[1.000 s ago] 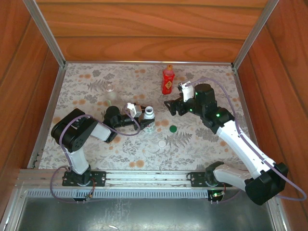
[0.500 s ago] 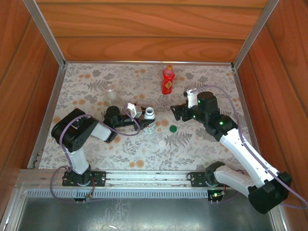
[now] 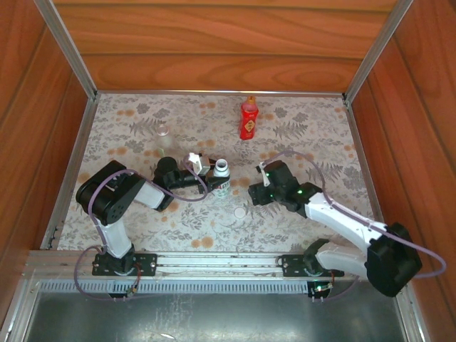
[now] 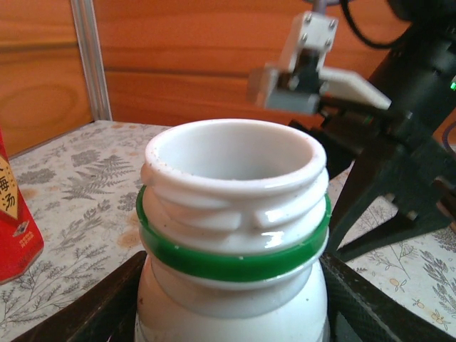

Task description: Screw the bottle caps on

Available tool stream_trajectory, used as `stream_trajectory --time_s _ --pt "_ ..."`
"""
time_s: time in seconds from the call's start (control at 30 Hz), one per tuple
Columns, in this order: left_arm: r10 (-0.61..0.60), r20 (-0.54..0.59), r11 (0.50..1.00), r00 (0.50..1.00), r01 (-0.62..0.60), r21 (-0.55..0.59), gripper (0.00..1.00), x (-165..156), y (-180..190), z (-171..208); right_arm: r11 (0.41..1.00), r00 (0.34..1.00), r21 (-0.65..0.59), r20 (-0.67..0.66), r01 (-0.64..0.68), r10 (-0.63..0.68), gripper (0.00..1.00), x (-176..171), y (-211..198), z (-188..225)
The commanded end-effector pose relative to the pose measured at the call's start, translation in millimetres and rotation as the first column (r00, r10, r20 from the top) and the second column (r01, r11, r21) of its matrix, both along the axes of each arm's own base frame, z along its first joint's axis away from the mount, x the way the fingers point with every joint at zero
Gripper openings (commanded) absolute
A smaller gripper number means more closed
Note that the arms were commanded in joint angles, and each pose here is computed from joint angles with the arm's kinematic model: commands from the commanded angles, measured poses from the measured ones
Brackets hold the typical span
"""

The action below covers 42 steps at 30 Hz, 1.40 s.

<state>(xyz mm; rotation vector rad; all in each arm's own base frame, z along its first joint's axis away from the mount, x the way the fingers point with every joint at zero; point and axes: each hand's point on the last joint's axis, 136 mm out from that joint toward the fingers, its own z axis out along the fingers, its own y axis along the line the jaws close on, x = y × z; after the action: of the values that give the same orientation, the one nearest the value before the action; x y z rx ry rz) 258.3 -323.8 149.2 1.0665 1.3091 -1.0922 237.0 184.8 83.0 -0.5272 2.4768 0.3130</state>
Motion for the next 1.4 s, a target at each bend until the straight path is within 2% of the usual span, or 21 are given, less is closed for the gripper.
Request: stream_trajectory --time_s 0.0,0.27,0.4,0.67,0.83,1.1,1.37 --pt "-0.028 0.024 0.999 0.999 0.028 -0.018 0.58 -7 0 6 0.998 0.998 -0.025 0.018 0.059 -0.058 0.84 10 3 -10" --pt "-0.031 0.010 0.999 0.999 0.032 -0.019 0.58 -5 -1 4 0.985 0.989 -0.089 0.022 0.146 -0.144 0.68 27 -1 -40" --pt "-0.033 0.009 0.999 0.999 0.033 -0.021 0.58 -5 -1 5 0.985 0.988 -0.079 0.012 0.155 -0.155 0.65 28 2 -54" --pt "-0.032 0.003 0.999 0.999 0.032 -0.025 0.58 -3 -2 7 0.984 0.988 -0.098 -0.021 0.152 -0.155 0.54 24 0 -70" --pt "-0.034 0.000 0.999 0.999 0.034 -0.025 0.58 -4 -3 6 0.984 0.987 -0.103 -0.042 0.149 -0.154 0.51 22 1 -77" --pt "-0.034 -0.001 0.999 0.999 0.034 -0.025 0.58 -4 -3 6 0.983 0.988 -0.117 -0.045 0.141 -0.147 0.43 19 -1 -76" --pt "-0.030 0.002 0.999 1.000 0.030 -0.022 0.58 -4 -1 5 0.988 0.992 -0.114 -0.051 0.107 -0.113 0.43 13 -2 -47"
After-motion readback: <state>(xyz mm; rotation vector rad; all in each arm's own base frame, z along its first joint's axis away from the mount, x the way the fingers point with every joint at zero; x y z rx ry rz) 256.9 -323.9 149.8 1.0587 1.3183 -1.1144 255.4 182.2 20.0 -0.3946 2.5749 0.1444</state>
